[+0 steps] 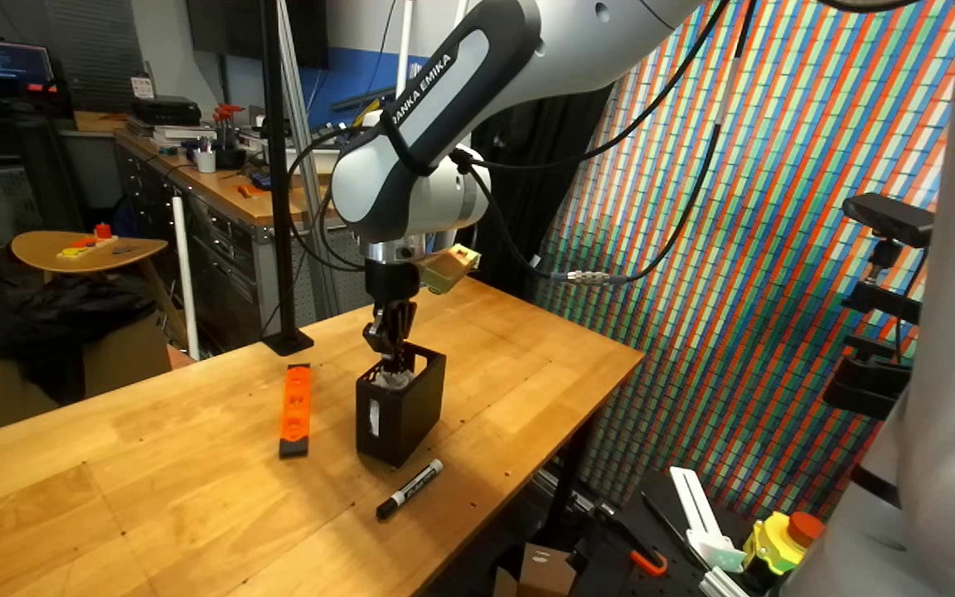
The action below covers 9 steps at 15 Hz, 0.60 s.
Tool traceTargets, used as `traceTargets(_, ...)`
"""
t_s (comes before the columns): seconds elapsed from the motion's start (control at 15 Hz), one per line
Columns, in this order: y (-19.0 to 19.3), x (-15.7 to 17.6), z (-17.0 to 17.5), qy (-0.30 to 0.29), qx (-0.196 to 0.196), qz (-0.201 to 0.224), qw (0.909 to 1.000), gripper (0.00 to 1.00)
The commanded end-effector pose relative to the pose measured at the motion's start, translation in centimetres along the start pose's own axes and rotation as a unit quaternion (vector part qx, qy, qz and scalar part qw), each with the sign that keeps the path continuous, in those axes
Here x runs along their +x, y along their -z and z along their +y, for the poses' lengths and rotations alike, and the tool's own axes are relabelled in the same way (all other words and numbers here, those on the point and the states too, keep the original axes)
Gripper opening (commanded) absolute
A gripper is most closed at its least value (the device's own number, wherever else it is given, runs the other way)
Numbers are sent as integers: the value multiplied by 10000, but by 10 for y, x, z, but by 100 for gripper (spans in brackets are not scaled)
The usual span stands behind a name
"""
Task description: Put the white towel inside the black holder
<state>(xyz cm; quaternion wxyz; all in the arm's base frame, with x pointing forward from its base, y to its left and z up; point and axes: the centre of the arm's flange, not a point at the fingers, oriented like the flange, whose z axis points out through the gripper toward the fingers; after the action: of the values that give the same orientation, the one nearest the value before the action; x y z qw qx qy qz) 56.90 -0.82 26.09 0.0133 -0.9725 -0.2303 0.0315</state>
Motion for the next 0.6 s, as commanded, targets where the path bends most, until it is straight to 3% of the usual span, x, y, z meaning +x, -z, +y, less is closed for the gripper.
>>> traceTargets(0.0, 5, -2, 0, -54, -71, 34, 10000, 0)
traceTargets(0.53, -34, 1, -10, -43, 148, -131, 9998, 0)
